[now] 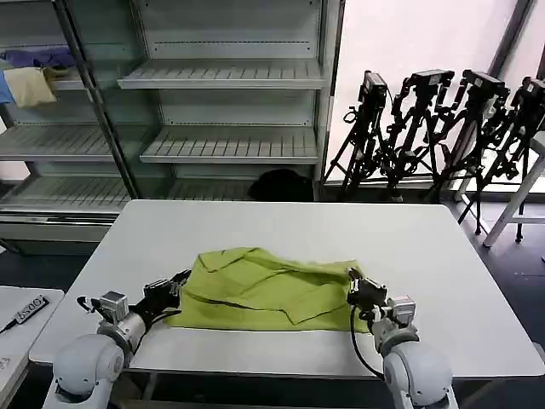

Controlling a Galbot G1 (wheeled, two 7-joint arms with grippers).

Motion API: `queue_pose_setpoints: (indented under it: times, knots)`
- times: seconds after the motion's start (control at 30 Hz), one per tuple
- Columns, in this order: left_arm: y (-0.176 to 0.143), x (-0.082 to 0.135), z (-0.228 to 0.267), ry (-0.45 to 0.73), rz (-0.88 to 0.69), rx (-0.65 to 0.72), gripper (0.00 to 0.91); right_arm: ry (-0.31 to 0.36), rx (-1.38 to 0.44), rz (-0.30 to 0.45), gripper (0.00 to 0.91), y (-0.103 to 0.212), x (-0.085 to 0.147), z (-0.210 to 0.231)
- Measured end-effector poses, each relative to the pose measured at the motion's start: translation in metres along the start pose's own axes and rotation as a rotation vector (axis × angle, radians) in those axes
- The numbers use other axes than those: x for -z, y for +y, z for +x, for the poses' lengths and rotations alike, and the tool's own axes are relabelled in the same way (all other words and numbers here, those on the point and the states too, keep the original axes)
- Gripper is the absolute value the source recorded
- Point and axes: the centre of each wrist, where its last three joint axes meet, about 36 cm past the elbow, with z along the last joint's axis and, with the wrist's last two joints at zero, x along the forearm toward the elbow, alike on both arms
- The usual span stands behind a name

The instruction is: Fold and organize the clothes.

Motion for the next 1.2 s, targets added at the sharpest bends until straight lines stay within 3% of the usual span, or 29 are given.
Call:
queue_pose_setpoints:
  times: [0.33,0.9,1.0,1.1,1.13,1.2]
  knots:
    - [-0.011,0.006,-0.012,0.021,-0.083,0.019,0.907,0.018,-0.014,0.017,0.000,0.005,-0.006,-0.004]
    - [-0.030,0.013,-0.082,0.095,-0.242,0.005,0.907,0.033,-0.027,0.030,0.000,0.005,-0.009,-0.019]
    - [-0.030,0.013,-0.091,0.106,-0.251,0.005,0.584,0.036,-0.032,0.033,0.000,0.004,-0.010,-0.021]
    - [-0.029,0.010,-0.098,0.119,-0.253,0.002,0.111,0.038,-0.034,0.034,0.000,0.003,-0.010,-0.023]
    - [-0.028,0.010,-0.099,0.122,-0.254,0.001,0.020,0.038,-0.034,0.035,0.000,0.003,-0.010,-0.023]
    - [-0.028,0.010,-0.102,0.126,-0.256,-0.001,0.010,0.039,-0.035,0.037,0.000,0.003,-0.010,-0.025]
